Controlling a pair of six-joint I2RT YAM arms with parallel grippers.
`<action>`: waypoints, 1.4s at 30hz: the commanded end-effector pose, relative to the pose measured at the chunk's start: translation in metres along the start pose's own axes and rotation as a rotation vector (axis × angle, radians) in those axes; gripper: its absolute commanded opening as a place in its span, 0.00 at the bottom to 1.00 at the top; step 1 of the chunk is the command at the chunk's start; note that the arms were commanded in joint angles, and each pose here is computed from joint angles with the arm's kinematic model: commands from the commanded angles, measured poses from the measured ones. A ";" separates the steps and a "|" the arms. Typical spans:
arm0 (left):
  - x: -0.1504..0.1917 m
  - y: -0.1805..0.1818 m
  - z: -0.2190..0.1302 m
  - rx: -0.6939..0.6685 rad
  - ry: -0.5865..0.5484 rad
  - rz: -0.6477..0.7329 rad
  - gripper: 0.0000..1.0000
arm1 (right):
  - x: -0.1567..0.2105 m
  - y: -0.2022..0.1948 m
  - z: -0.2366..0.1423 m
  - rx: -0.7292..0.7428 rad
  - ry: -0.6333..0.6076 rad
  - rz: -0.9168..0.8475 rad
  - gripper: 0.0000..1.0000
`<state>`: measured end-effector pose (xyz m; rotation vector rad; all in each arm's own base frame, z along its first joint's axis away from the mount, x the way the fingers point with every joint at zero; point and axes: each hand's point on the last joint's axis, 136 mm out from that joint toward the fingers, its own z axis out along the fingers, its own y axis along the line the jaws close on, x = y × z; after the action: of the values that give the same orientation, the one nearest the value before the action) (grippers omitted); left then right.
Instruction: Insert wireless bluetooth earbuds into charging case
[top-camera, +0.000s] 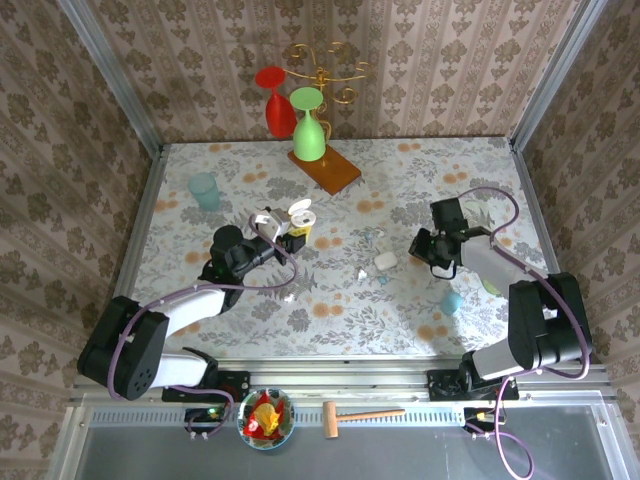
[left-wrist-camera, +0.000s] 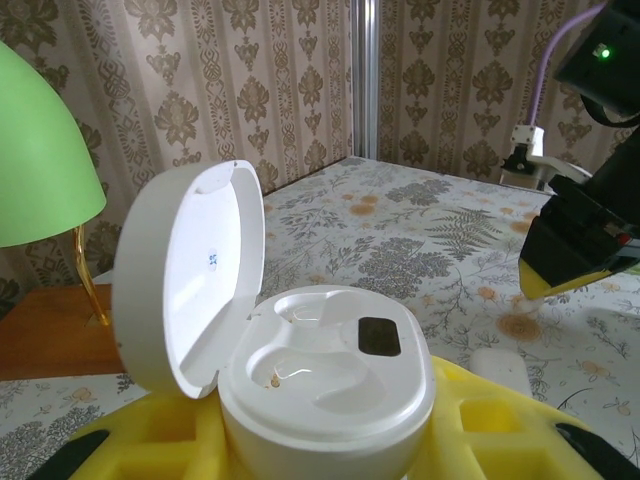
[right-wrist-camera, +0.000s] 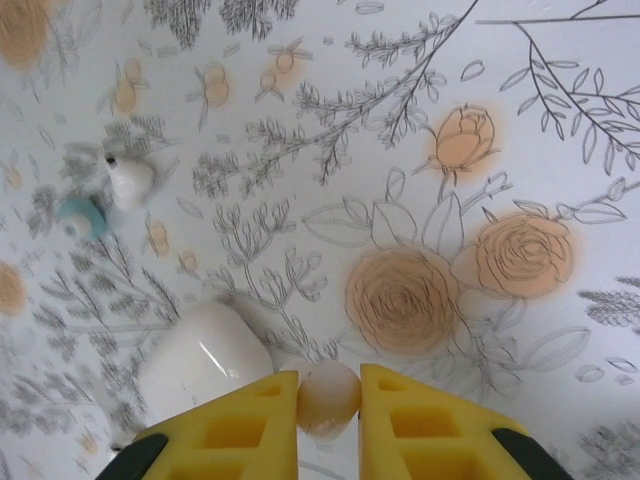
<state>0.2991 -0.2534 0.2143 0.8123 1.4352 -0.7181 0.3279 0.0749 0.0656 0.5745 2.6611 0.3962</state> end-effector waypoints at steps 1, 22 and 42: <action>-0.010 -0.004 0.005 0.023 -0.026 0.027 0.04 | 0.030 -0.019 -0.008 0.154 0.148 -0.161 0.18; -0.009 -0.004 0.006 0.023 -0.011 0.029 0.04 | 0.085 0.027 0.025 0.032 0.345 -0.424 0.35; -0.008 -0.005 0.011 0.042 -0.016 0.021 0.04 | 0.061 0.018 0.013 -0.230 0.079 -0.117 0.32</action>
<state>0.3014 -0.2587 0.2052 0.8277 1.4641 -0.7324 0.2818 0.1132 0.0392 0.2832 2.7074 0.5665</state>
